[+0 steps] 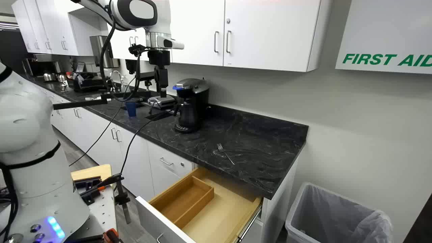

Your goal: Pick the fork on the counter and put it in the open drawer

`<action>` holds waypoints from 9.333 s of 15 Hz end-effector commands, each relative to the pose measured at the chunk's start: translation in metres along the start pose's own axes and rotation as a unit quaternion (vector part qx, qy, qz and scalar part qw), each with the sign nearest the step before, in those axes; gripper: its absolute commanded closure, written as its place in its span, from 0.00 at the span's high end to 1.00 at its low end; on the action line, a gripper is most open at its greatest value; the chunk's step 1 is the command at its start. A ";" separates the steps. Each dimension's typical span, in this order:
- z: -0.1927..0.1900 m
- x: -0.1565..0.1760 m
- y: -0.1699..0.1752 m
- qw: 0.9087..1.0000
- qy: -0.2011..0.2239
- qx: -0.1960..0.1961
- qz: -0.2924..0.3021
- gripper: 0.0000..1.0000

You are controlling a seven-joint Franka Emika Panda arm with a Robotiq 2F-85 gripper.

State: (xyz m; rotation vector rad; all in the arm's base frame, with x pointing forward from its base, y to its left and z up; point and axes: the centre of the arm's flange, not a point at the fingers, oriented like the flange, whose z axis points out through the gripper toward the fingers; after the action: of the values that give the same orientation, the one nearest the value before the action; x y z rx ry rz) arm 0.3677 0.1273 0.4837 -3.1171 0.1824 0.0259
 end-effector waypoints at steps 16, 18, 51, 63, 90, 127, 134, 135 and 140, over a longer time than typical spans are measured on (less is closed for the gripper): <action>0.000 0.000 0.000 1.000 0.000 0.000 0.000 1.00; 0.000 0.003 0.000 1.000 0.001 0.001 -0.003 1.00; 0.119 0.162 0.017 0.847 0.022 0.053 -0.528 1.00; 0.130 0.166 0.019 0.833 0.017 0.050 -0.550 1.00; 0.246 0.271 0.009 0.671 0.120 -0.011 -0.731 1.00; 0.269 0.287 -0.009 0.728 0.035 0.006 -0.685 1.00; 0.269 0.287 -0.009 0.728 0.035 0.006 -0.685 1.00; 0.277 0.290 -0.019 0.726 0.032 0.005 -0.687 1.00; 0.331 0.310 -0.066 0.701 0.021 -0.005 -0.713 1.00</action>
State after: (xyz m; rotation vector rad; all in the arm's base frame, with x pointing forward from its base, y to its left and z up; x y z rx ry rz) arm 0.6517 0.1372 0.1796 -2.3206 -2.0547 -0.0773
